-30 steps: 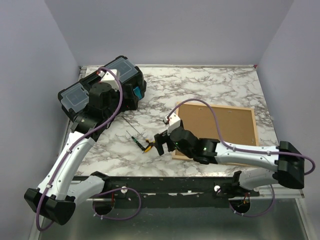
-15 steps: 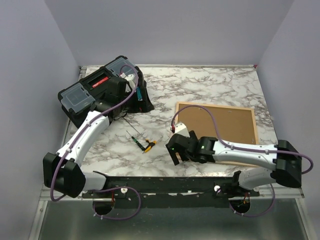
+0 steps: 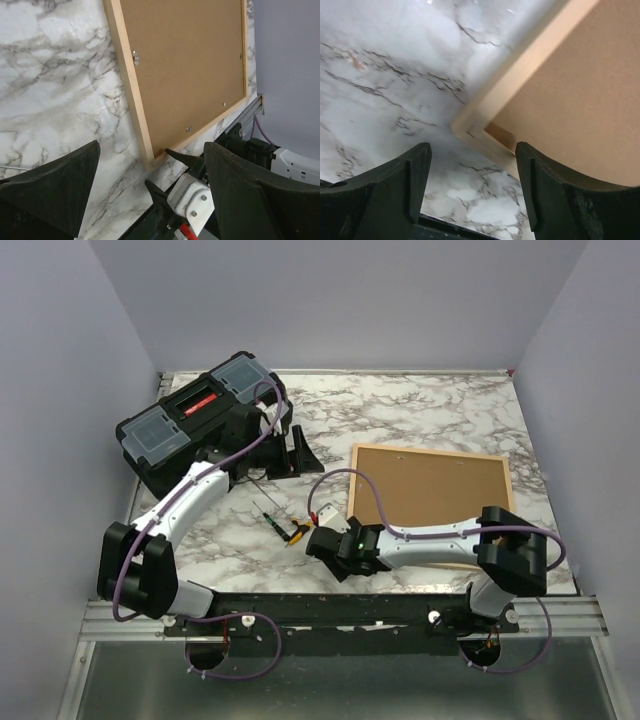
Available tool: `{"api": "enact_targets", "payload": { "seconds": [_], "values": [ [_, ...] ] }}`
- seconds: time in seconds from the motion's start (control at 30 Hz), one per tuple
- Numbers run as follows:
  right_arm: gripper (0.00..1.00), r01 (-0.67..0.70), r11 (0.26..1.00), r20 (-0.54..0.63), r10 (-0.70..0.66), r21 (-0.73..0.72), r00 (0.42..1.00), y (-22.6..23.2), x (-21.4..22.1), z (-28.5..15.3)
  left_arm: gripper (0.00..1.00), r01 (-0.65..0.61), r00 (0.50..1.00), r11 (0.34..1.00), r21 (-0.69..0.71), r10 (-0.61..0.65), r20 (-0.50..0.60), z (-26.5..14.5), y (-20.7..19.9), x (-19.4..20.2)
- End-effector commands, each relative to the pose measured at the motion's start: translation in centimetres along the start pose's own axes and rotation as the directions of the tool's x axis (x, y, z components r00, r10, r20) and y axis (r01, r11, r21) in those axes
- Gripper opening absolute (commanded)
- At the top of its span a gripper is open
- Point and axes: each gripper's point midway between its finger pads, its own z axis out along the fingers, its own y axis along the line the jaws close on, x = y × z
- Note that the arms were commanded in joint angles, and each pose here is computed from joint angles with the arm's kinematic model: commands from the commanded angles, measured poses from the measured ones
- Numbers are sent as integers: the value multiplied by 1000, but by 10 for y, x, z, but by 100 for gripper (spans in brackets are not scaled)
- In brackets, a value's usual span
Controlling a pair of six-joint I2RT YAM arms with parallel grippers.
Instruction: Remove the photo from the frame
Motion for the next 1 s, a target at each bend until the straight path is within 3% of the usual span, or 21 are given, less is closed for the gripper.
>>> {"api": "enact_targets", "payload": {
  "seconds": [0.0, 0.23, 0.4, 0.67, 0.97],
  "values": [
    [71, 75, 997, 32, -75, 7, 997, 9, -5, 15, 86, 111, 993, 988, 105, -108, -36, 5, -3, 24],
    [30, 73, 997, 143, -70, -20, 987, 3, -13, 9, 85, 211, 977, 967, 142, -206, -48, 1, 6, 61],
    [2, 76, 996, 293, -60, -45, 954, -5, -37, -13, 86, 276, 961, 942, 193, -263, -88, 9, 4, 77],
    [1, 79, 988, 573, 12, -134, 819, -23, -72, -68, 88, 375, 927, 896, 237, -359, -108, 27, 3, 87],
    [1, 130, 972, 654, 29, -193, 756, -18, -87, -92, 93, 425, 902, 850, 312, -368, -226, 63, -28, 90]
  ]
}}
